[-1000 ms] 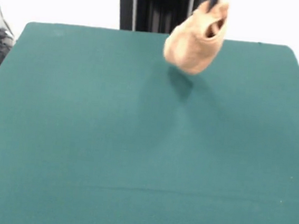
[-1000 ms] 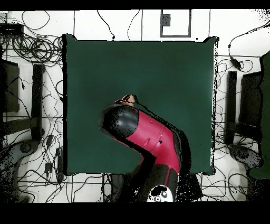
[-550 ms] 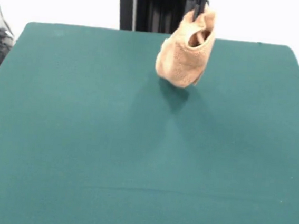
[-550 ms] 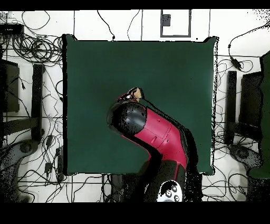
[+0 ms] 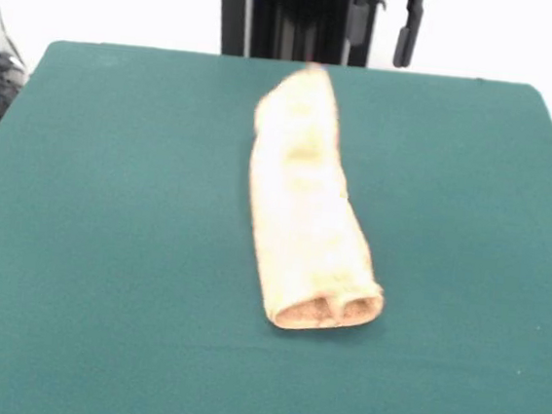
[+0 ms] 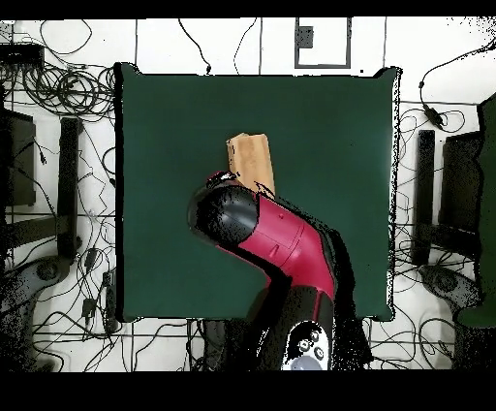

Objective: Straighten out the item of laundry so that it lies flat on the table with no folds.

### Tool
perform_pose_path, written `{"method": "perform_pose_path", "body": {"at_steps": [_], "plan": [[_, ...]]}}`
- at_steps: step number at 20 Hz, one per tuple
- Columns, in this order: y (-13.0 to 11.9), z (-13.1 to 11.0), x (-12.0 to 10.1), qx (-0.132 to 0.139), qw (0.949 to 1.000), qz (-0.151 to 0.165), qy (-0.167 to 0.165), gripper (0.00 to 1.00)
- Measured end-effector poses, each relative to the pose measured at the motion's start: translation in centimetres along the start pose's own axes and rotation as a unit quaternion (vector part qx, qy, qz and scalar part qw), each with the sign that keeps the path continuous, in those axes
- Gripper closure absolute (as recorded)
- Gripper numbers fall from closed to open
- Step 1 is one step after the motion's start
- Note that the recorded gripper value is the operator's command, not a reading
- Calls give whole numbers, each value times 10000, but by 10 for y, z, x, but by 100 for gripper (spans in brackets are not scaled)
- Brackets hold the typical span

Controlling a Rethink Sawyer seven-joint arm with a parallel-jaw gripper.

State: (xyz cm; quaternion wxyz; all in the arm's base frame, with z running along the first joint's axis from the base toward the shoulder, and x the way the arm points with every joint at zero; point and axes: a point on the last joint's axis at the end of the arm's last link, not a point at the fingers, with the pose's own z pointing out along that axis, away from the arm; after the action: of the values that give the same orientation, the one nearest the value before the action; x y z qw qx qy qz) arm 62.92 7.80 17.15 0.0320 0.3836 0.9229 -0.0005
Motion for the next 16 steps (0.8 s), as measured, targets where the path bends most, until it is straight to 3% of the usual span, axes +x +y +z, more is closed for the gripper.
{"method": "perform_pose_path", "body": {"at_steps": [12,16], "plan": [[5,7,6,-75,10000,-45,16,0],[10,17,-4,-196,9990,-52,-393,0]]}}
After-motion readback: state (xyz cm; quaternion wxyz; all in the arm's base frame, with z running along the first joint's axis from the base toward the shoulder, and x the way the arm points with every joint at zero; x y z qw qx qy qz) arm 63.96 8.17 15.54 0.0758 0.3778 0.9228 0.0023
